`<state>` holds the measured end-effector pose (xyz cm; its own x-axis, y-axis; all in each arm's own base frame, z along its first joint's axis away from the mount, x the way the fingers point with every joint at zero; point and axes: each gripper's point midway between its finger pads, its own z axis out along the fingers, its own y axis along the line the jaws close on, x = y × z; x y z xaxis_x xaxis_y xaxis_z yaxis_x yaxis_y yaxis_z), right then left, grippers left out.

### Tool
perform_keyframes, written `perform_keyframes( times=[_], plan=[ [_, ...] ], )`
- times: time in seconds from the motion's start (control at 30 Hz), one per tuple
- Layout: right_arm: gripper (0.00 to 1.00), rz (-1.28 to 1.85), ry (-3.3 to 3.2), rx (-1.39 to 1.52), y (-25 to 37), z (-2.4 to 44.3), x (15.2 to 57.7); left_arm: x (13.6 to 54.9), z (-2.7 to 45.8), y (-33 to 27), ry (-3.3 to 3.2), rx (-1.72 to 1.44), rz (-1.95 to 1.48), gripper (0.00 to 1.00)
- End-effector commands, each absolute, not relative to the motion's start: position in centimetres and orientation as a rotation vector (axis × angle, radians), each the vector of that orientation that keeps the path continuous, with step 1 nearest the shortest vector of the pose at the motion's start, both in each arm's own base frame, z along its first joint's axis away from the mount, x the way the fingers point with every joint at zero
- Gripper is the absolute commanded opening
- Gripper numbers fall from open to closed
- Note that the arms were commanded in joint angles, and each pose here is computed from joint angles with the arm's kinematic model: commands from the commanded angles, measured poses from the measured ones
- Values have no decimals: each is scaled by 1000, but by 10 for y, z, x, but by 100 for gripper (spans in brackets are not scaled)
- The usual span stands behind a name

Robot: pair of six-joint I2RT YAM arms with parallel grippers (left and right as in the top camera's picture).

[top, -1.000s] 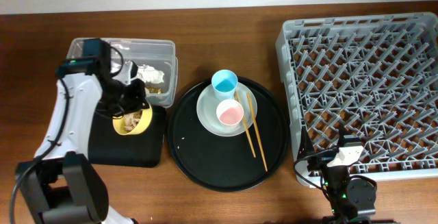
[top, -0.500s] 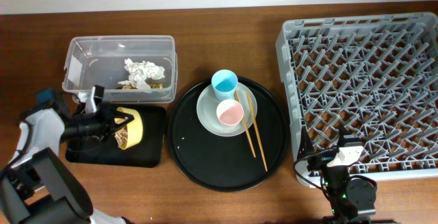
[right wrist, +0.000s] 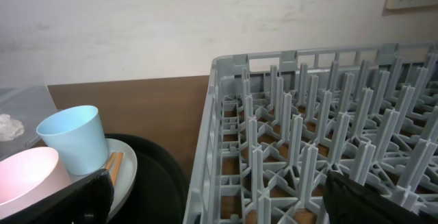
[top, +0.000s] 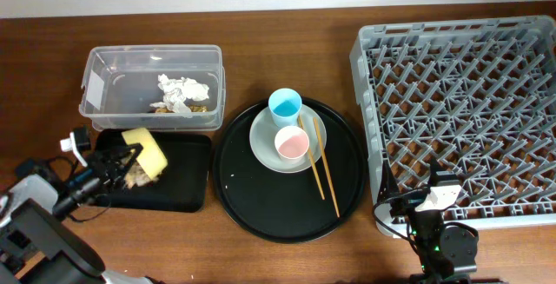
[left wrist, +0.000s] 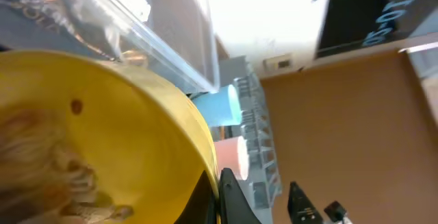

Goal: Sort waste into correct bins and load items into the dishwasher rack
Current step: 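Tilt the yellow bowl to pour peanut shells onto the black tray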

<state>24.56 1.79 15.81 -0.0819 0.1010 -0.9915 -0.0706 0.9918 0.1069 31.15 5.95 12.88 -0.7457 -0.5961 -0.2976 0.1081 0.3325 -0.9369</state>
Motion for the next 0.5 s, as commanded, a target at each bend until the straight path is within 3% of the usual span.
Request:
perform_keyframes(
  times=[0.0, 0.47],
  plan=[
    [98, 149, 1651, 29, 18, 156, 246, 309, 154, 57, 1770, -373, -1544, 0],
    [98, 149, 1651, 29, 18, 156, 246, 308, 154, 57, 1776, -557, -1674, 0]
  ],
)
